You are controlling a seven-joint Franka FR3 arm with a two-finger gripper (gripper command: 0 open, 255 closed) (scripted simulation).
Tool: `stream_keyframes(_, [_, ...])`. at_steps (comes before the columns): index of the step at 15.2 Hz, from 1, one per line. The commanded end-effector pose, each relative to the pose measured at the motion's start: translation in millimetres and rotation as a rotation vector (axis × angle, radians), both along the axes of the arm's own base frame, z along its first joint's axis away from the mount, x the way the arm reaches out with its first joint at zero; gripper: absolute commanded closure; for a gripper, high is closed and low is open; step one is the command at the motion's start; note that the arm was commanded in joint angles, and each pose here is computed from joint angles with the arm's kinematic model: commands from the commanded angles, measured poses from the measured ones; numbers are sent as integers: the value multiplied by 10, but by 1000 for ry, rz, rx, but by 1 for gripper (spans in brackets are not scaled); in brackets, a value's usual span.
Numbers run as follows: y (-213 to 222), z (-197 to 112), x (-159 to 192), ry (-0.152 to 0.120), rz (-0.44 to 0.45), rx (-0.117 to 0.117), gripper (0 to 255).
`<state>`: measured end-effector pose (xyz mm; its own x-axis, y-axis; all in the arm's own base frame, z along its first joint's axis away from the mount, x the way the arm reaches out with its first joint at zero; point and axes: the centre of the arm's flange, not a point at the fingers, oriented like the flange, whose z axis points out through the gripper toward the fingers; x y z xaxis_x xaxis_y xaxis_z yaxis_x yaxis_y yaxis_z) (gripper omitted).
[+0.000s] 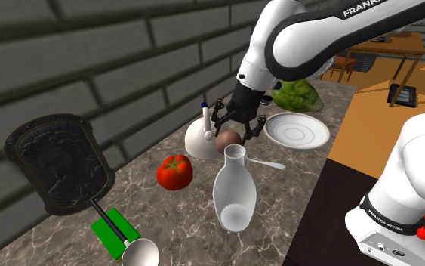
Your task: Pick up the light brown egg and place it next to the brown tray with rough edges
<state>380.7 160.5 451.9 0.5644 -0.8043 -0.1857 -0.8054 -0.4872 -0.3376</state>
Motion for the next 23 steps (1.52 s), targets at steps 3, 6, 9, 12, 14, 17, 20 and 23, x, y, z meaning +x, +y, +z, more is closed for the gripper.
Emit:
stream_keyframes(3, [362,15,-362,0,-2,0,255])
stream_keyframes(6, [650,17,-633,0,-2,0,255])
stream_keyframes(9, [939,18,-905,0,-2,0,255])
stream_keyframes(12, [1228,19,-1176,0,-2,0,255])
stream_keyframes(14, [1420,20,-1356,0,-2,0,255])
stream_keyframes(17, [1709,21,-1627,0,-2,0,255])
stream_keyframes(20, [2034,23,-1932,0,-2,0,255])
stream_keyframes(23, [2034,-136,-1932,0,-2,0,255])
